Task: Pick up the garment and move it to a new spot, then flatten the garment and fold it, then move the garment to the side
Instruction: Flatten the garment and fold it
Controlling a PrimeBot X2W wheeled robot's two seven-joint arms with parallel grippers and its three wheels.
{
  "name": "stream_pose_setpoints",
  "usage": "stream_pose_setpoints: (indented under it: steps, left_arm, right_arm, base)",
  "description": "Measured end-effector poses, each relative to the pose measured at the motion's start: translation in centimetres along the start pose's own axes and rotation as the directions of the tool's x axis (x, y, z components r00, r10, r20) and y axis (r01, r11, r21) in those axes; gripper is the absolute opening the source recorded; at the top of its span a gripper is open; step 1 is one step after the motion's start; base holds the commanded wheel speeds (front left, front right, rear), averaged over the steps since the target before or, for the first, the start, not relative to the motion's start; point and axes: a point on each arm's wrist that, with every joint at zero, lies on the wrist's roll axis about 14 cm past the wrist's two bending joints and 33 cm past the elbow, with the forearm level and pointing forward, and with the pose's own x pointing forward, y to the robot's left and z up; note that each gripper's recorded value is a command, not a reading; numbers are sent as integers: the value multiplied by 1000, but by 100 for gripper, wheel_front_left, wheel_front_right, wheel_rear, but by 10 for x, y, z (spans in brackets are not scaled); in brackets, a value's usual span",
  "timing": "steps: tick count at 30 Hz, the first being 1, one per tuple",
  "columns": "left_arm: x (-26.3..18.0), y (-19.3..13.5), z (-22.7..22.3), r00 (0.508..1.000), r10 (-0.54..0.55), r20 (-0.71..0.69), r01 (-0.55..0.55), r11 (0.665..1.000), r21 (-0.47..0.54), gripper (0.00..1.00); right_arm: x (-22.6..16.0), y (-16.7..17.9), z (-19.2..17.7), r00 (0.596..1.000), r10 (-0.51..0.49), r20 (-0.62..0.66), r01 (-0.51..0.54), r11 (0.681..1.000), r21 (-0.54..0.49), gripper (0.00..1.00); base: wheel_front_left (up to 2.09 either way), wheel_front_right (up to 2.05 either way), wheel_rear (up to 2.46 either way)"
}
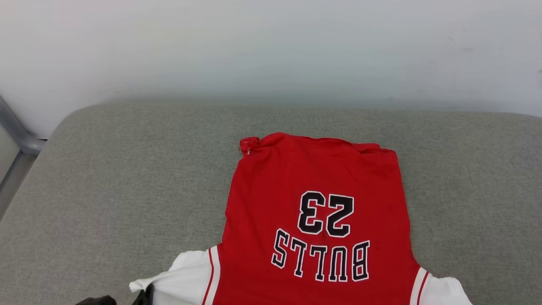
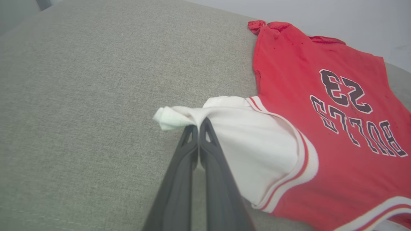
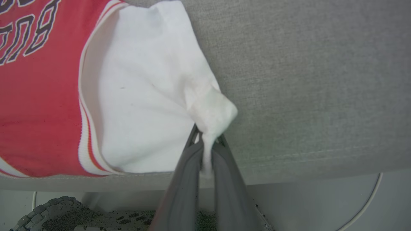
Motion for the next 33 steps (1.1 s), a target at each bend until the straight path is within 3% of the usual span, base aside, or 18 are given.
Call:
stream_pose_setpoints:
  steps: [1, 4, 8, 17, 20, 24, 28, 33]
  left_arm:
    - [0, -3, -1, 1000, -11, -1, 11, 1000, 1, 0]
    - [1, -9, 3, 999, -31, 17, 31, 1000, 0, 0]
    - [4, -13, 9, 998, -42, 40, 41, 999, 12, 0]
    - [24, -26, 36, 991, -70, 116, 66, 997, 37, 0]
    - [34, -33, 40, 987, -78, 141, 77, 997, 17, 0]
    - [48, -37, 41, 984, -82, 157, 81, 997, 13, 0]
    - [60, -41, 43, 981, -88, 174, 87, 996, 12, 0]
    - [72, -44, 44, 978, -96, 183, 94, 995, 20, 0]
  right_arm:
    - [1, 2, 2, 1000, 5, 13, -5, 1000, -4, 100]
    - [5, 13, 27, 992, 37, 117, -37, 999, -7, 100]
    - [8, 25, 84, 942, 64, 330, -63, 998, -14, 100]
    - [58, 50, 171, 879, 107, 464, -109, 994, -23, 100]
    - [85, 60, 194, 888, 129, 441, -122, 992, -45, 100]
    - [127, 76, 212, 931, 157, 330, -141, 987, -73, 100]
    - [166, 94, 225, 969, 173, 178, -156, 982, -106, 100]
    - [203, 120, 229, 984, 175, -10, -174, 970, -168, 100]
  base:
    - [0, 0, 0]
    - [0, 0, 0]
    - [0, 0, 0]
    - [0, 0, 0]
    - [0, 0, 0]
    - [0, 0, 0]
    - [0, 0, 0]
    - [0, 0, 0]
